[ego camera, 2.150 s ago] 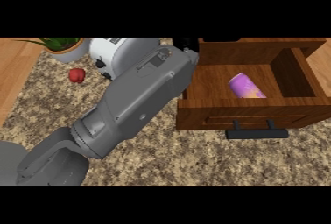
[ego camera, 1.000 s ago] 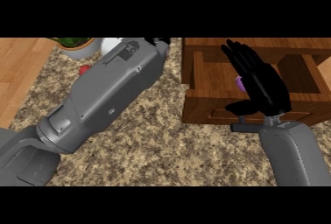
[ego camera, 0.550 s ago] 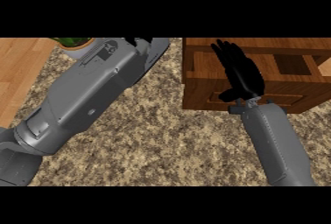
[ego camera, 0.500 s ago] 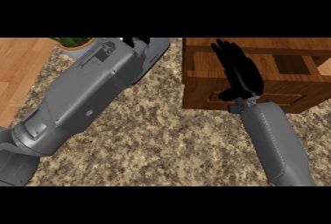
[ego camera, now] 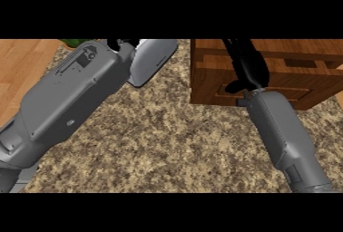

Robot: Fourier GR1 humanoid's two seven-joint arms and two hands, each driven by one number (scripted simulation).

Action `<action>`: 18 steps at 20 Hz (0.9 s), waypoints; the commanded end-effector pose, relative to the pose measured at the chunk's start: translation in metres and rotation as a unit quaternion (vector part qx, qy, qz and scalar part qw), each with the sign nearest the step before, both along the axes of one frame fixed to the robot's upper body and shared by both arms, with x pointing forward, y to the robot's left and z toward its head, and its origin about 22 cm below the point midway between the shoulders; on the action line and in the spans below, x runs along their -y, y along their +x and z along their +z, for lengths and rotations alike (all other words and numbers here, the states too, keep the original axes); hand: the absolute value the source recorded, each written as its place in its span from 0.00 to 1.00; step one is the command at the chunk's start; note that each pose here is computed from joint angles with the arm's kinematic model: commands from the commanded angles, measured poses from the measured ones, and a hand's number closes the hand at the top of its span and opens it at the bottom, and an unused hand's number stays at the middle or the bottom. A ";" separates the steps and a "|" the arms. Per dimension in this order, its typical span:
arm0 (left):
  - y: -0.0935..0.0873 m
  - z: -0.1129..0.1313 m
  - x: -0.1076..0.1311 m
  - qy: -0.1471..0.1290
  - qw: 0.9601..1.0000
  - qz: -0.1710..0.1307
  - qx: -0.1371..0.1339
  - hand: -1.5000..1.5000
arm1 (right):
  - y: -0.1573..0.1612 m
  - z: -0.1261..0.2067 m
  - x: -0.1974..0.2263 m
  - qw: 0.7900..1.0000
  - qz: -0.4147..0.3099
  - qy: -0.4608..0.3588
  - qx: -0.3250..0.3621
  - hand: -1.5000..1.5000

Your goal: Pick up the can, place it into the drawer and close the drawer

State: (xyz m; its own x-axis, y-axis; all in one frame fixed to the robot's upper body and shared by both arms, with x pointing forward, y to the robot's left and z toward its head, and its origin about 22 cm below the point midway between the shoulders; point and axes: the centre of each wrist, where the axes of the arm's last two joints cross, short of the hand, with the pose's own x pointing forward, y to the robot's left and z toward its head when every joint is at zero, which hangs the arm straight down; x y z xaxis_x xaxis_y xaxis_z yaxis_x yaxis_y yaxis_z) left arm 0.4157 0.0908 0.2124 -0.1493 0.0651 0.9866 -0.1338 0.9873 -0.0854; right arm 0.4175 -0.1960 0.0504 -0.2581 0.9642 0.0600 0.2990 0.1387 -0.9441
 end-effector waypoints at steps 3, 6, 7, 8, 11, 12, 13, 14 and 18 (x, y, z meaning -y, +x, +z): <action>-0.007 0.006 -0.014 -0.003 1.000 0.003 -0.002 0.00 | 0.015 -0.002 0.016 0.999 -0.028 0.014 0.006 0.00; -0.008 0.013 -0.019 -0.002 1.000 0.000 0.004 0.00 | 0.016 -0.010 -0.001 1.000 -0.019 0.008 0.018 0.00; -0.012 0.013 -0.006 -0.008 1.000 -0.001 -0.007 0.00 | 0.020 -0.003 0.000 0.999 -0.030 0.007 0.030 0.00; -0.013 0.004 -0.012 0.003 1.000 -0.001 -0.006 0.00 | 0.016 -0.015 0.008 0.999 -0.034 0.010 0.027 0.00; -0.012 0.018 -0.020 0.006 1.000 -0.010 0.014 0.00 | 0.032 0.017 0.010 0.998 -0.044 0.014 0.049 0.00; -0.013 0.017 -0.006 0.016 1.000 -0.003 0.014 0.00 | 0.032 0.015 -0.006 0.997 -0.037 0.012 0.064 0.00; -0.019 0.011 -0.014 -0.004 1.000 -0.008 0.008 0.00 | 0.036 0.023 -0.001 0.997 -0.045 0.016 0.061 0.00; -0.017 0.008 -0.018 0.003 1.000 -0.005 0.007 0.00 | 0.038 0.027 -0.001 0.997 -0.049 0.009 0.056 0.00; -0.016 0.011 -0.031 0.006 1.000 -0.002 0.010 0.00 | 0.047 0.050 -0.007 0.996 -0.060 0.004 0.070 0.00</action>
